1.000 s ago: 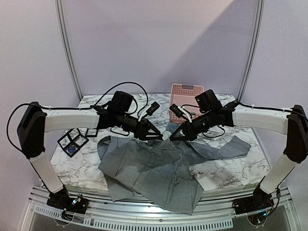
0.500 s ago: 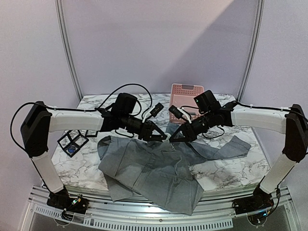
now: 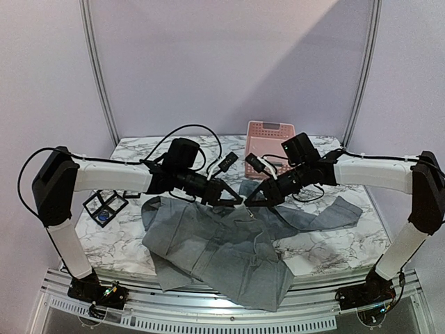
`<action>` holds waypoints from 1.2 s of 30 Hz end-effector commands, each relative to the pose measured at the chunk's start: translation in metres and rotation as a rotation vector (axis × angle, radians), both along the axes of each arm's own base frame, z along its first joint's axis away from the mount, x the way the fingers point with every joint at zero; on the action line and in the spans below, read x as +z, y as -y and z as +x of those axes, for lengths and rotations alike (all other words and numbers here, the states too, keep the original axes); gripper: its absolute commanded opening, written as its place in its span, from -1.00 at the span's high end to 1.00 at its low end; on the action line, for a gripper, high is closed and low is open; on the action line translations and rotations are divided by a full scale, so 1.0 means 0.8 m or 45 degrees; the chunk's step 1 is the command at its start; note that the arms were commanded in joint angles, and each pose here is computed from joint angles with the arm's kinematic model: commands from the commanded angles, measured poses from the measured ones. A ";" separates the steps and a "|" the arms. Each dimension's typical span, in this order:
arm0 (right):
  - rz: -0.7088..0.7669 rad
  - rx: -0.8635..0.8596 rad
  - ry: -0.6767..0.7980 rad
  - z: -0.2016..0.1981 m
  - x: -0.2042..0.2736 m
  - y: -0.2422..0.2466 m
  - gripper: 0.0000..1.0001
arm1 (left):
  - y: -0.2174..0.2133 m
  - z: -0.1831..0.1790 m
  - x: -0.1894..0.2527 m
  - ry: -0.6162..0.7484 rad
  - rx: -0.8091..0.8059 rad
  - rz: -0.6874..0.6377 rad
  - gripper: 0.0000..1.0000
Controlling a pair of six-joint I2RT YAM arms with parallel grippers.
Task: Remove the brooch from the garment
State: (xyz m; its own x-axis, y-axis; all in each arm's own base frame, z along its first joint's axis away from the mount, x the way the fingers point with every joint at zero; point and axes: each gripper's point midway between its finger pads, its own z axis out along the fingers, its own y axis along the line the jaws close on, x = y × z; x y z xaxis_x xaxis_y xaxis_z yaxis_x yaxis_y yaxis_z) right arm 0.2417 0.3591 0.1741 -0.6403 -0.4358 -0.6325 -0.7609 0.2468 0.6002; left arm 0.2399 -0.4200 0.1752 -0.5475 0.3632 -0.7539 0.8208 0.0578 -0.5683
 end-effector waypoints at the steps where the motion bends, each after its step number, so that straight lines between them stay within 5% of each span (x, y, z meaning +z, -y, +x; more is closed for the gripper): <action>1: 0.105 -0.129 0.085 0.013 0.026 0.002 0.42 | 0.003 -0.017 -0.004 -0.016 -0.030 -0.017 1.00; 7: 0.275 -0.220 0.107 0.004 0.061 0.013 0.01 | 0.002 -0.016 0.008 -0.005 -0.012 -0.050 1.00; 12: 0.304 -0.228 0.050 -0.001 0.057 0.013 -0.08 | -0.001 -0.011 0.019 -0.017 0.005 -0.099 1.00; 28: 0.258 -0.211 -0.067 -0.011 0.010 0.001 -0.10 | -0.007 0.001 0.030 -0.040 0.038 -0.164 1.00; 36: 0.270 -0.201 -0.092 -0.011 0.006 -0.002 0.12 | -0.008 0.000 0.030 -0.042 0.038 -0.165 1.00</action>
